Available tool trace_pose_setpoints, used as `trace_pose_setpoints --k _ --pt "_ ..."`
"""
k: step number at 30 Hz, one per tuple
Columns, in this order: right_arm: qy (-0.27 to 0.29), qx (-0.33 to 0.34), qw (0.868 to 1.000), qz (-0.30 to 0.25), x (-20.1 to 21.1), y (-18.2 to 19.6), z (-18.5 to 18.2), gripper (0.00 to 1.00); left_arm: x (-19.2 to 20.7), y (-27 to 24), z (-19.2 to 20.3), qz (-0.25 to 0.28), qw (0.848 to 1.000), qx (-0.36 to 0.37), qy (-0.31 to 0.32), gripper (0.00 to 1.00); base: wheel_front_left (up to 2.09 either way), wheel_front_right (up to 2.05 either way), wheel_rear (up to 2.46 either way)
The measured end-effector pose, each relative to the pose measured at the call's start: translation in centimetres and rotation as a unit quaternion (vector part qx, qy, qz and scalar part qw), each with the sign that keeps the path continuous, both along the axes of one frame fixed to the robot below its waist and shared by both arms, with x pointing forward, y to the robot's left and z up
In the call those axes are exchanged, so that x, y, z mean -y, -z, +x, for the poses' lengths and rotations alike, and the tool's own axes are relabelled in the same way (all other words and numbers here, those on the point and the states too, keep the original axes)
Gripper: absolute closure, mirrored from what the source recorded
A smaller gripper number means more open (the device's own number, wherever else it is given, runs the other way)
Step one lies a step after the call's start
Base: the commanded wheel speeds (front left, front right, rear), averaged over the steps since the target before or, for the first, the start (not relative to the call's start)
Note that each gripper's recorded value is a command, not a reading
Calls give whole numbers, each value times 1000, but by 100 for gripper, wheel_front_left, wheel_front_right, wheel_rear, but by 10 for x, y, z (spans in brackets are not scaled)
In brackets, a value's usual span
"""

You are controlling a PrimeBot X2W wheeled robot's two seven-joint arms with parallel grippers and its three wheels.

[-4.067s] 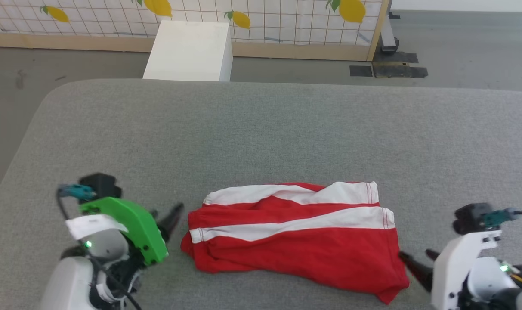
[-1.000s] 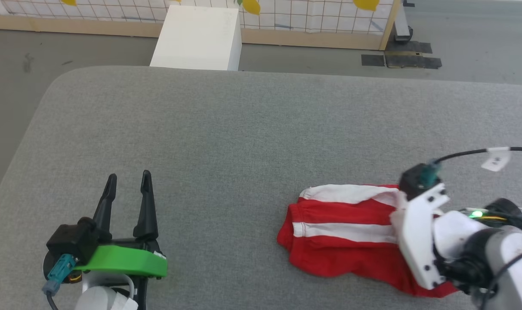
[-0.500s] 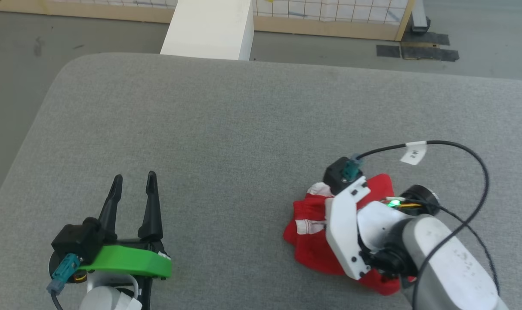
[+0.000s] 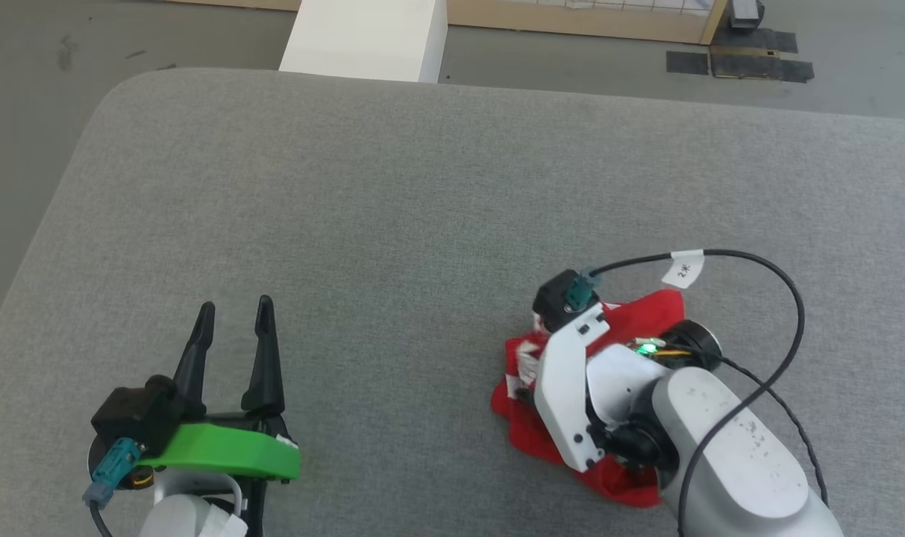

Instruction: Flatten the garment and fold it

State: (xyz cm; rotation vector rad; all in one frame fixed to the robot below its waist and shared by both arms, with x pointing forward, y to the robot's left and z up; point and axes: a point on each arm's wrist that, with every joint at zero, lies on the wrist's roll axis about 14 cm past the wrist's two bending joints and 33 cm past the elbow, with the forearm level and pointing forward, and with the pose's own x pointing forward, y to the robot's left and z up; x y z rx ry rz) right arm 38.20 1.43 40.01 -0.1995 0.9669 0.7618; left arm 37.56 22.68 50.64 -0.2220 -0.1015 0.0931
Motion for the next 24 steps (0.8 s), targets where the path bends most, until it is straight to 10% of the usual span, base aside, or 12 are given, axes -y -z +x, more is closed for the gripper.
trace_pose_setpoints --k 14,20,24 --pt "-19 134 980 144 -34 -109 10 0 15 -14 2 -4 999 22 24 0 0 0 0" --pt "34 259 939 224 -8 -180 31 0 25 -23 5 0 999 36 41 0 0 0 0" --pt "98 356 886 280 31 -230 44 0 32 -30 6 7 998 45 53 0 0 0 0"
